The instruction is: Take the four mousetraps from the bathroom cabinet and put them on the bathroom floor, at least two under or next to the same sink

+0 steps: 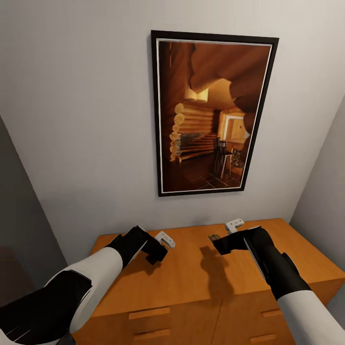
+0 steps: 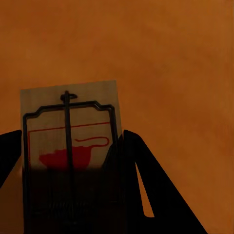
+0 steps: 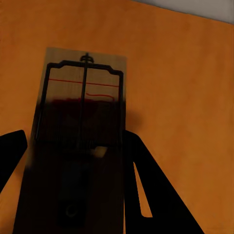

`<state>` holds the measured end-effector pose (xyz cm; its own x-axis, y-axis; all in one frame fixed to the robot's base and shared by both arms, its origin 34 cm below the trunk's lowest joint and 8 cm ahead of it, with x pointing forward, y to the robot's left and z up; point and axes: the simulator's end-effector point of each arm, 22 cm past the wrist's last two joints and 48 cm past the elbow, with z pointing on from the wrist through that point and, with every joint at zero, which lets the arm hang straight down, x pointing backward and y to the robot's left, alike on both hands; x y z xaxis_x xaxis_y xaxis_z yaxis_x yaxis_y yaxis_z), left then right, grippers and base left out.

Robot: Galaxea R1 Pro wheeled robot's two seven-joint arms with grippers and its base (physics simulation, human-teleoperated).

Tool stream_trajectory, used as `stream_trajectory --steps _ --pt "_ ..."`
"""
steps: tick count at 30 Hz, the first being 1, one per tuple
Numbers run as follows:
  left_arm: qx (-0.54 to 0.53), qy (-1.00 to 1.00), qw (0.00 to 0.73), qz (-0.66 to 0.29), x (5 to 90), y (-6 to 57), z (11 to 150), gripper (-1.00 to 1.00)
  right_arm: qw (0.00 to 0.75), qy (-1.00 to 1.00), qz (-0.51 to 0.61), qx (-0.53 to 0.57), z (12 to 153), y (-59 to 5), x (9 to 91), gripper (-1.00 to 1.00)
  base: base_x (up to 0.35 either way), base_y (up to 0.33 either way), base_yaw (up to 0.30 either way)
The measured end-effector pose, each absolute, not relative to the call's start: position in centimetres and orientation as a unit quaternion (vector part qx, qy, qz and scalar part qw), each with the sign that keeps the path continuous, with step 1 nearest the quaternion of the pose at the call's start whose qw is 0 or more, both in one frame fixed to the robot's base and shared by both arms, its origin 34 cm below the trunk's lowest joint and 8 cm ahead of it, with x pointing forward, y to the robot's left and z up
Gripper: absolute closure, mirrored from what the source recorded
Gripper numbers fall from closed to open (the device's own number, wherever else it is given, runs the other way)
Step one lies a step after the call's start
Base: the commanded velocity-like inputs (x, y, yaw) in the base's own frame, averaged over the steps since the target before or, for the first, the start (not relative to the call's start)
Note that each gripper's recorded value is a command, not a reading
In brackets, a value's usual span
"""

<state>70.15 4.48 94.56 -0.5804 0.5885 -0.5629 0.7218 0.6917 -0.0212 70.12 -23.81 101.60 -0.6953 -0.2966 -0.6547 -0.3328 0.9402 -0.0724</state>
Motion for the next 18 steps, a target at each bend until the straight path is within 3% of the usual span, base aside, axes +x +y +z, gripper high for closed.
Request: stream_trajectory --steps 18 --pt "0.372 0.88 0.266 -0.125 70.15 4.48 94.52 1.0 0.351 0.92 0.026 -0.171 101.57 -23.81 70.15 1.0 -0.209 -0.172 0.0"
